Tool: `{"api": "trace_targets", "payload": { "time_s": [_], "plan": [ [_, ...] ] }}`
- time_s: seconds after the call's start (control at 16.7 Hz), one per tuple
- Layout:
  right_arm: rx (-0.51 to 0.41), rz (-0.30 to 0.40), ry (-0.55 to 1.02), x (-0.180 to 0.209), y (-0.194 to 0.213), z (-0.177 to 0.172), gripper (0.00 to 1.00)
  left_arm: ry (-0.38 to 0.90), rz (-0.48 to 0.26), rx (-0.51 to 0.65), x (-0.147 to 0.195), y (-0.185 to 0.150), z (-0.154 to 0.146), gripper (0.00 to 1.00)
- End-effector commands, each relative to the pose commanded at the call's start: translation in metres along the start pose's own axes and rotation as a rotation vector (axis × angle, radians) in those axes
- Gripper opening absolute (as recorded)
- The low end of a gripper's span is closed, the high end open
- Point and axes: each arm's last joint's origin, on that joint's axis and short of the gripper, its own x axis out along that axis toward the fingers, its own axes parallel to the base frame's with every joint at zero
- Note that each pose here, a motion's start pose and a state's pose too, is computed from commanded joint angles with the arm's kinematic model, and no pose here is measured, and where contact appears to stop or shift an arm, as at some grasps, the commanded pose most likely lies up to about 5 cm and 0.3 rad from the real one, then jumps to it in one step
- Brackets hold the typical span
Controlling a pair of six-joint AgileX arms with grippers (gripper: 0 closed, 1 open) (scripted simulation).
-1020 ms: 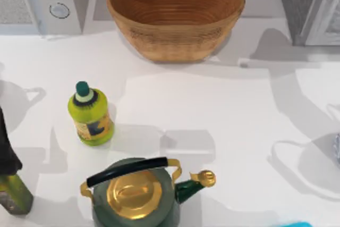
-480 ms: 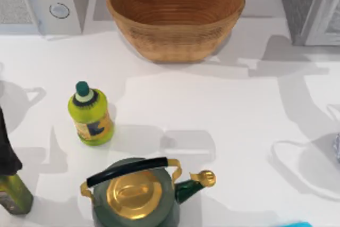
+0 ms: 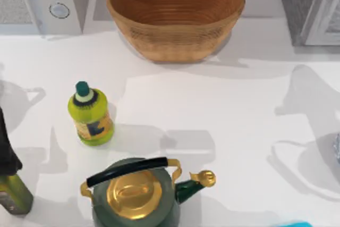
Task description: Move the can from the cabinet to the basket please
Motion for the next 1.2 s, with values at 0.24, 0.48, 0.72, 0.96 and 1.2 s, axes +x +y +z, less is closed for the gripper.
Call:
{"api": "trace_targets", "payload": {
  "time_s": [0.24,0.48,0.72,0.96,1.2],
  "plan": [
    [0.008,0.005,-0.013,-0.014,-0.015,-0.093,0.00,0.000,0.000,0.000,0.000,0.000,0.000,1.00],
    [0.009,-0.013,0.012,-0.016,-0.025,-0.186,0.00,0.000,0.000,0.000,0.000,0.000,0.000,1.00],
    [0.007,-0.058,0.028,-0.014,-0.034,-0.244,0.00,0.000,0.000,0.000,0.000,0.000,0.000,1.00],
    [0.004,-0.084,0.028,-0.013,-0.038,-0.258,0.00,0.000,0.000,0.000,0.000,0.000,0.000,1.00],
    [0.007,-0.081,0.044,-0.012,-0.038,-0.261,0.00,0.000,0.000,0.000,0.000,0.000,0.000,1.00]
  ]
}}
